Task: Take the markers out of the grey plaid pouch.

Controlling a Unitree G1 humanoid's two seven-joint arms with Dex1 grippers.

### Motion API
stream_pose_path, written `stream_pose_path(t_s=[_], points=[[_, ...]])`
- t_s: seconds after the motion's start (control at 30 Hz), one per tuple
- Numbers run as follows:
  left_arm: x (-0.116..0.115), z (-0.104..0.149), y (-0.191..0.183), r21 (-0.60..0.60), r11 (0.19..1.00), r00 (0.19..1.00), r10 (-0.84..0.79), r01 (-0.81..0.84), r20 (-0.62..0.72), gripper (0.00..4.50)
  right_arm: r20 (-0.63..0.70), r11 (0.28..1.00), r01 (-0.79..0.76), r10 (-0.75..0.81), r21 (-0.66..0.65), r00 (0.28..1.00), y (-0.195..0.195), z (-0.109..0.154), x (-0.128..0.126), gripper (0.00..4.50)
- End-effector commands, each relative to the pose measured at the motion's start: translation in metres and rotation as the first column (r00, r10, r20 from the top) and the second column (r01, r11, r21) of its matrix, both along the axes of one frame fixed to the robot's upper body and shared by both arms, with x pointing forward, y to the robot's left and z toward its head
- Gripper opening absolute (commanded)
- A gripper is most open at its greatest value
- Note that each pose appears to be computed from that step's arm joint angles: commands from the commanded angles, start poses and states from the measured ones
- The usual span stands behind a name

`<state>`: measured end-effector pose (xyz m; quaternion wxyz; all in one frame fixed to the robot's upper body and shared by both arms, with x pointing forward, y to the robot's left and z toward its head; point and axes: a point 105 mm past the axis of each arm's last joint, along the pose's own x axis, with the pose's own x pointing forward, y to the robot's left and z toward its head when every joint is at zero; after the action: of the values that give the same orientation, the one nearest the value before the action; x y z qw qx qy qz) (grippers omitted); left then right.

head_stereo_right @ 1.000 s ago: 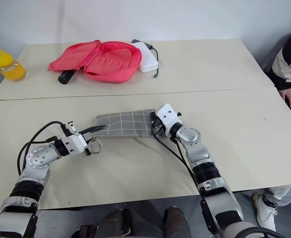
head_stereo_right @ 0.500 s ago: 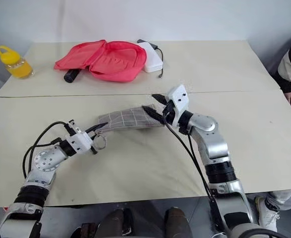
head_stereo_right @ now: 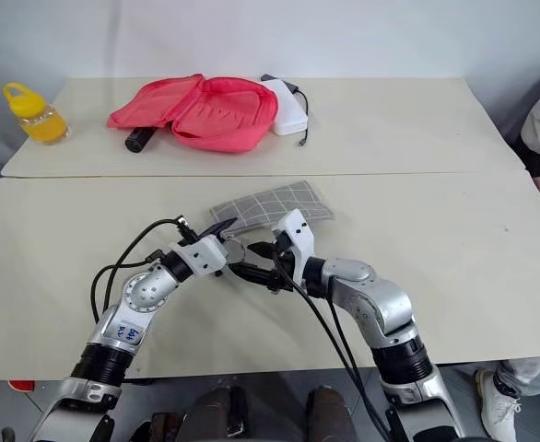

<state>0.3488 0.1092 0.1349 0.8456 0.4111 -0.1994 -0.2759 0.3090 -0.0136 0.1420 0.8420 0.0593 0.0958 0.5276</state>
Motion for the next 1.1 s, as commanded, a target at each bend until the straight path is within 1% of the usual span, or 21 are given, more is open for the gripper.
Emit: stream_pose_path(t_s=[0.03,0.07,0.1,0.33,0.37,0.43,0.57,0.63,0.8,0.87,1.0,1.1], points=[[-0.008,-0.007,-0.009,0.019,0.999,0.999,-0.034,0.035,-0.024,0.00,0.049,0.999,0.030,-0.032,0.043,0.998,0.002,0.014,0.006,3.28],[-0.008,-0.006,-0.009,0.015,0.999,0.999,-0.033,0.033,-0.023,0.00,0.051,0.999,0.031,-0.033,0.040,0.998,0.003,0.013,0.006,2.91],[-0.008,-0.006,-0.010,0.013,0.999,0.999,-0.030,0.031,-0.024,0.00,0.049,0.999,0.030,-0.032,0.042,0.998,0.003,0.012,0.006,2.78],[-0.011,-0.005,-0.009,0.000,1.000,0.999,-0.026,0.026,-0.033,0.00,0.058,0.999,0.034,-0.036,0.037,0.998,-0.004,0.012,0.010,0.28],[-0.013,-0.004,-0.009,-0.009,0.999,0.998,-0.040,0.039,-0.043,0.00,0.067,0.999,0.042,-0.044,0.030,0.997,-0.008,0.012,0.012,0.03],[-0.016,-0.003,-0.008,-0.019,0.998,0.997,-0.058,0.057,-0.058,0.00,0.082,0.998,0.068,-0.068,0.008,0.994,-0.020,0.012,0.018,0.03],[-0.020,0.003,0.007,-0.043,0.997,0.994,-0.071,0.067,-0.083,0.00,0.138,0.983,0.175,-0.166,-0.053,0.976,-0.063,0.014,0.040,0.03],[-0.019,0.005,0.017,-0.038,0.998,0.995,-0.058,0.055,-0.086,0.00,0.163,0.969,0.233,-0.217,-0.082,0.962,-0.086,0.016,0.050,0.03],[-0.020,0.013,0.038,-0.080,0.996,0.994,-0.053,0.046,-0.093,0.00,0.239,0.919,0.355,-0.311,-0.171,0.920,-0.139,0.018,0.071,0.03],[-0.022,0.012,0.041,-0.099,0.994,0.992,-0.065,0.054,-0.112,0.00,0.257,0.910,0.377,-0.327,-0.174,0.909,-0.147,0.019,0.074,0.03],[-0.024,0.010,0.043,-0.112,0.992,0.988,-0.077,0.062,-0.137,0.00,0.287,0.906,0.372,-0.309,-0.200,0.907,-0.146,0.015,0.074,0.03],[-0.023,0.010,0.045,-0.121,0.992,0.990,-0.056,0.039,-0.133,0.00,0.285,0.910,0.363,-0.301,-0.200,0.910,-0.144,0.012,0.073,0.03]])
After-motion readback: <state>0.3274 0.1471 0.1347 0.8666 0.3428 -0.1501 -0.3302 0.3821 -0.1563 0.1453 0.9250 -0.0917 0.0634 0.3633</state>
